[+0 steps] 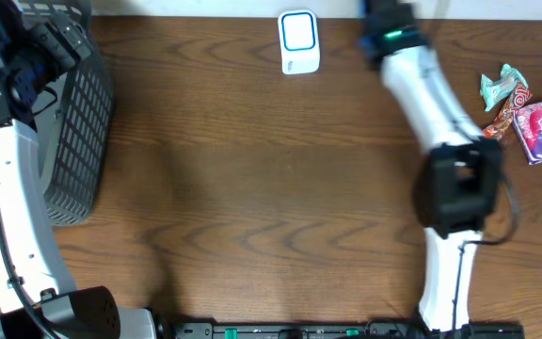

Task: Scan the item barcode
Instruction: 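Carry the orange packet right and drop it onto the pile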

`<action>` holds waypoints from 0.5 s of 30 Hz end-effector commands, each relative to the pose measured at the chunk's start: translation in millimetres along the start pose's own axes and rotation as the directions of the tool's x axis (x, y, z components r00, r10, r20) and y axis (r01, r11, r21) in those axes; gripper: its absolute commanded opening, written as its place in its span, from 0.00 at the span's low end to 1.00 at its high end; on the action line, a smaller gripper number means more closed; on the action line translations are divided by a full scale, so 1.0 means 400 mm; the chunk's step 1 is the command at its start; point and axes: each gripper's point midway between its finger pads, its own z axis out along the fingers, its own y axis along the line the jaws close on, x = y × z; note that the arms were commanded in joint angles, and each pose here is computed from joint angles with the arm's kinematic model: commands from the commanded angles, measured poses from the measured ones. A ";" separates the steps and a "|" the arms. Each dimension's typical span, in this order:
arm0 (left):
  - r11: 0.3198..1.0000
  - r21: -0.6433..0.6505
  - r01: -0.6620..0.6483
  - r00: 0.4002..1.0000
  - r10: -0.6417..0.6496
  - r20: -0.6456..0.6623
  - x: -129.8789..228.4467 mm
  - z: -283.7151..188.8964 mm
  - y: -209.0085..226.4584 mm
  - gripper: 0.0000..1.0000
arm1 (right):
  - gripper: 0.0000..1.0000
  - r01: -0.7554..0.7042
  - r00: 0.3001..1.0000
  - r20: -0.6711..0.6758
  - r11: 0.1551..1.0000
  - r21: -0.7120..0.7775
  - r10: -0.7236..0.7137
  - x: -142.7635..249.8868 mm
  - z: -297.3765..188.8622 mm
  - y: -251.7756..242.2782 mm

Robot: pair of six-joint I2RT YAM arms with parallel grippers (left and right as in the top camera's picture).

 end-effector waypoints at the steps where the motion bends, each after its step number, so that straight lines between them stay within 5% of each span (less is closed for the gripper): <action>1: 1.000 0.005 0.006 1.000 -0.006 0.015 -0.010 -0.015 -0.005 0.98 | 0.02 -0.073 0.990 -0.101 0.979 0.192 0.093 0.053 0.045 -0.232; 6: 1.000 0.005 0.006 1.000 -0.006 0.015 -0.010 -0.015 -0.005 0.98 | 0.02 -0.166 0.925 -0.308 0.966 0.198 0.222 0.227 0.130 -0.383; 10: 1.000 0.005 0.006 1.000 -0.006 0.015 -0.010 -0.015 -0.005 0.98 | 0.17 -0.267 0.875 -0.389 0.958 0.109 0.288 0.294 0.168 -0.433; 13: 1.000 0.005 0.006 1.000 -0.006 0.016 -0.010 -0.015 -0.005 0.98 | 0.20 -0.332 0.839 -0.406 0.932 0.143 0.361 0.325 0.179 -0.484; 15: 1.000 0.005 0.006 1.000 -0.006 0.015 -0.010 -0.015 -0.005 0.98 | 0.31 -0.346 0.825 -0.415 0.923 0.167 0.384 0.342 0.182 -0.511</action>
